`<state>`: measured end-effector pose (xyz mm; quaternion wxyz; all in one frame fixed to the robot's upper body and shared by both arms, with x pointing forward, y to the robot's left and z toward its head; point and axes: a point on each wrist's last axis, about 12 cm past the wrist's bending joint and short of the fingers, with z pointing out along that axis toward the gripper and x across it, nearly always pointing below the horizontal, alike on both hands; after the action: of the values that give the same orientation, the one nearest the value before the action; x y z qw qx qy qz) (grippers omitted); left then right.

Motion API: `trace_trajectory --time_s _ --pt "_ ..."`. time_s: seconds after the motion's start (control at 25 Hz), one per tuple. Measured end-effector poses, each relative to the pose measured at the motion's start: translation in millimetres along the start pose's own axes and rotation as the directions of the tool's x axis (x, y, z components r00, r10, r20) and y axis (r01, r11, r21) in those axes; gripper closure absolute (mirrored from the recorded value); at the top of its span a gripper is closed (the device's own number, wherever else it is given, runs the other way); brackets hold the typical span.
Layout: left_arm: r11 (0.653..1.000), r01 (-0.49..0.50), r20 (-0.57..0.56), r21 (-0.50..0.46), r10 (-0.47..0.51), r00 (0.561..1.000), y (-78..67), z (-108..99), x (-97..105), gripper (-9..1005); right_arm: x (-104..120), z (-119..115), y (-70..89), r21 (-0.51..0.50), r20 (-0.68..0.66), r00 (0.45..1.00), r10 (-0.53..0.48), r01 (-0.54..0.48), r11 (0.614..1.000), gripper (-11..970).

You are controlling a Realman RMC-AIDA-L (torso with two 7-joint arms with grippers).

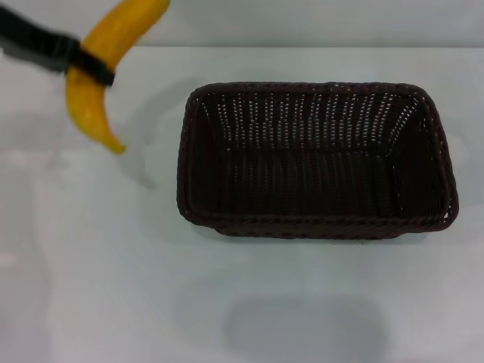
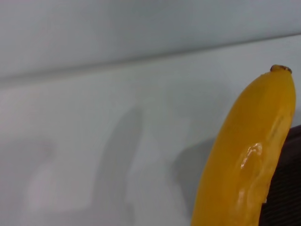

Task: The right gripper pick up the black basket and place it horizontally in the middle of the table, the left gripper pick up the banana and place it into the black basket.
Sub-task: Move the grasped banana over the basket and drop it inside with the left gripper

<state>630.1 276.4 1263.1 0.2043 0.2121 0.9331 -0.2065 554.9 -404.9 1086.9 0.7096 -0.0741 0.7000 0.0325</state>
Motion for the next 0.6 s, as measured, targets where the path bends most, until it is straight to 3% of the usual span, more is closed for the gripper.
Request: trace_trajectory --time_s 0.08,0.16,0.4,0.6 --pt "0.989 -0.134 0.064 0.07 0.129 0.99 -21.3 -11.8 -11.2 442 -1.0 -0.6 0.8 -0.009 0.009 1.0 0.0 0.0 1.0 103" --pt "0.968 -0.201 0.098 0.147 0.188 0.977 -34.0 -9.3 -17.6 430 -1.7 -1.6 1.9 -0.018 0.019 1.0 0.001 0.0 1.0 103" --pt "0.902 -0.263 0.135 0.342 0.23 0.964 -61.2 22.7 -26.0 394 -0.2 -5.6 3.1 -0.028 0.026 1.0 0.008 -0.007 1.0 103" --pt "0.884 -0.289 0.122 0.368 0.262 0.957 -70.5 36.3 -22.7 365 0.1 -12.5 2.6 -0.037 0.042 0.999 0.013 -0.011 0.999 103"
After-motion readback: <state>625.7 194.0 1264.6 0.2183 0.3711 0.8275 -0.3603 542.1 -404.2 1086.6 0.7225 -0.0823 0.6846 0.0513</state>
